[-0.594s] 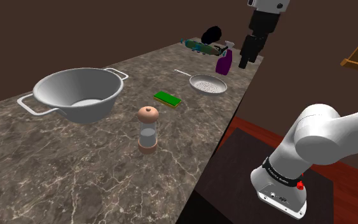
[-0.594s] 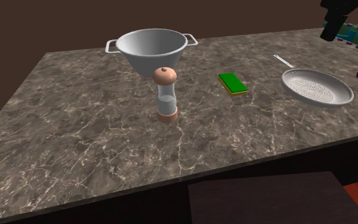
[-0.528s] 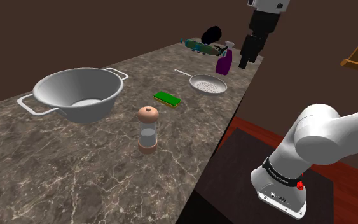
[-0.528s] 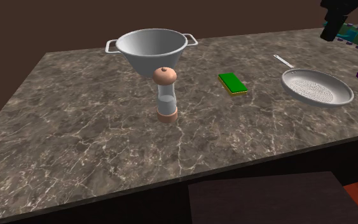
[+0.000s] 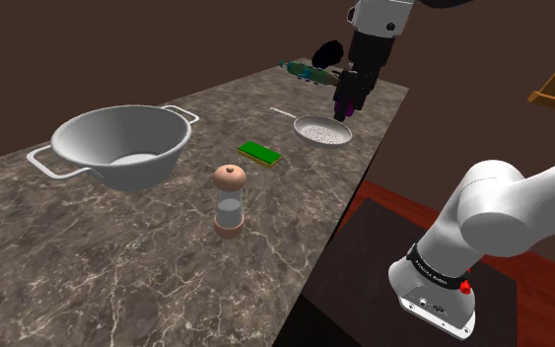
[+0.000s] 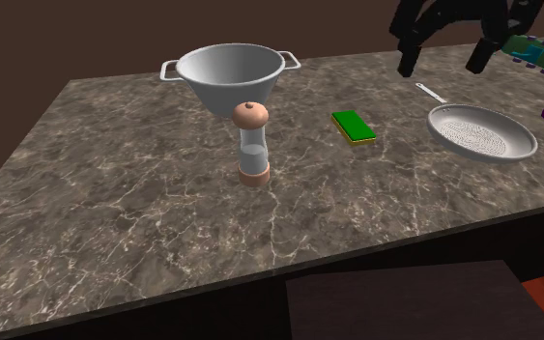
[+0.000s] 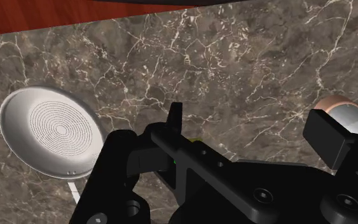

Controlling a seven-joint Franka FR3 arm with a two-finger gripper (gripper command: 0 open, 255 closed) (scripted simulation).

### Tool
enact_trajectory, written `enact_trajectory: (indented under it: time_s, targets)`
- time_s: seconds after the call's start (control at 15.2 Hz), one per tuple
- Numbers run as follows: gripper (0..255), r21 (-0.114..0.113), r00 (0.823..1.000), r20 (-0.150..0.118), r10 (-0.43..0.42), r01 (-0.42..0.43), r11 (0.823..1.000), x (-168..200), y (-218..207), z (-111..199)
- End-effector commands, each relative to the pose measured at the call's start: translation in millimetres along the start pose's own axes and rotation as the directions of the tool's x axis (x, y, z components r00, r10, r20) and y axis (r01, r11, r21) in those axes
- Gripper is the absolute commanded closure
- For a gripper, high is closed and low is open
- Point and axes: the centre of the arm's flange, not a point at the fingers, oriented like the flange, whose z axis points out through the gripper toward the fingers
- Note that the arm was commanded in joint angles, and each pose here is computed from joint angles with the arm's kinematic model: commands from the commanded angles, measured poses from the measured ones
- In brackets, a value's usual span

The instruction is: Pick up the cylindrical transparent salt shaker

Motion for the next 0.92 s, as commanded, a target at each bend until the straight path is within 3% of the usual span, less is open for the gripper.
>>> enact_trajectory:
  time_s: [0.0,0.86]
  targets:
    - [0,0.003,1.000,-0.007,-0.007,0.007,1.000,14,-23,6]
    - [0,0.015,0.998,-0.043,-0.055,0.055,0.998,86,-165,56]
